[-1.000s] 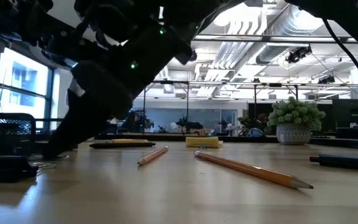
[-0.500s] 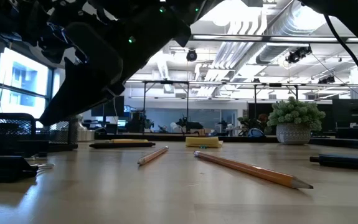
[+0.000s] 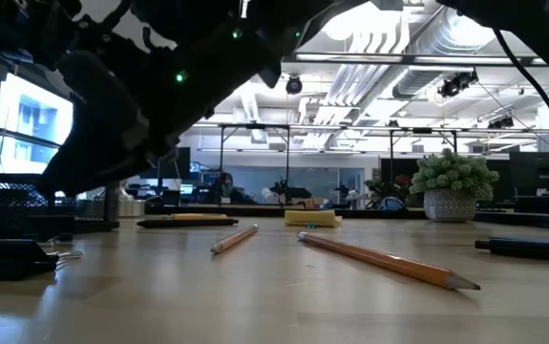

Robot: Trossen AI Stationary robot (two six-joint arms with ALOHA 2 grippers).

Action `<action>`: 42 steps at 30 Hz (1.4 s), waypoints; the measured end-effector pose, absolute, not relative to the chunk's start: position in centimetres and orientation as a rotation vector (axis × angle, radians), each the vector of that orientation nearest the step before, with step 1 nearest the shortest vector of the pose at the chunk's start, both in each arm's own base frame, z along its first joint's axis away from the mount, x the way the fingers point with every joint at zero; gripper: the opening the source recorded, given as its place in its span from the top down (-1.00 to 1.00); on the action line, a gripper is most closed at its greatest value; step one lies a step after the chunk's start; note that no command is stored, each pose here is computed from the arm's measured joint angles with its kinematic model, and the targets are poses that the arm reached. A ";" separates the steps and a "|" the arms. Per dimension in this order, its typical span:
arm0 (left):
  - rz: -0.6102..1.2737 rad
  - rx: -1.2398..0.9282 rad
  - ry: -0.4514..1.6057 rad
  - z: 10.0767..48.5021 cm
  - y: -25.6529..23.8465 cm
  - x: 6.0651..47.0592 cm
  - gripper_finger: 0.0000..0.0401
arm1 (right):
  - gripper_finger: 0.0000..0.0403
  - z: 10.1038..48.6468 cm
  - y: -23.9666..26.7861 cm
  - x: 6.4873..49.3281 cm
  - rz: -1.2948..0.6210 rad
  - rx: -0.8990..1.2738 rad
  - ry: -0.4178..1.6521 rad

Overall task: Pick and place office supplies into organizer
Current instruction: Put the top black binder clip into the black desk organizer

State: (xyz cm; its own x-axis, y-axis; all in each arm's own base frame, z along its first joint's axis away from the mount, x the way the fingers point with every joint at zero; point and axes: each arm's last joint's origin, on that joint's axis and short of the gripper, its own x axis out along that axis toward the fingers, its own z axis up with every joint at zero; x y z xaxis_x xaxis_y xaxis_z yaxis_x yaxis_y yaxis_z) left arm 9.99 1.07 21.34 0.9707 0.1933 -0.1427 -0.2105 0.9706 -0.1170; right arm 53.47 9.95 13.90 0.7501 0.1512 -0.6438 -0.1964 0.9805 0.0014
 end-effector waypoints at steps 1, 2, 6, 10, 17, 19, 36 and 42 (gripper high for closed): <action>0.204 -0.132 0.131 21.3 1.1 10.0 0.35 | 0.11 13.7 10.0 53.4 0.191 -0.073 0.705; 0.205 -0.132 0.130 21.3 1.1 10.0 0.35 | 0.09 13.6 10.0 53.4 0.191 -0.081 0.711; 0.204 -0.132 0.130 21.3 1.1 10.0 0.35 | 0.09 13.6 9.9 53.5 0.177 -0.093 0.704; 0.205 -0.132 0.131 21.3 1.1 10.0 0.35 | 0.14 13.5 9.8 53.5 0.191 -0.122 0.704; 0.205 -0.132 0.130 21.3 1.1 10.0 0.35 | 0.35 11.7 9.8 53.6 0.226 -0.178 0.727; 0.205 -0.132 0.130 21.3 1.1 10.0 0.35 | 0.42 11.4 9.9 53.8 0.227 -0.176 0.710; 0.205 -0.132 0.133 21.3 1.1 10.0 0.35 | 0.80 11.7 10.3 53.5 0.367 -0.141 0.724; 0.205 -0.132 0.135 21.3 1.1 10.0 0.35 | 0.75 14.9 10.4 53.8 0.379 -0.128 0.635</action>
State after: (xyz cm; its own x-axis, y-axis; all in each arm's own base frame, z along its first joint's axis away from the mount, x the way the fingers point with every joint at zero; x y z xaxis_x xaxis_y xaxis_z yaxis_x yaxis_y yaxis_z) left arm 9.98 1.08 21.30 0.9700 0.1935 -0.1469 -0.2112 0.9705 -0.1163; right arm 53.77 10.39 14.88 0.7392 0.3055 -0.6002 -0.3831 0.9237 -0.0017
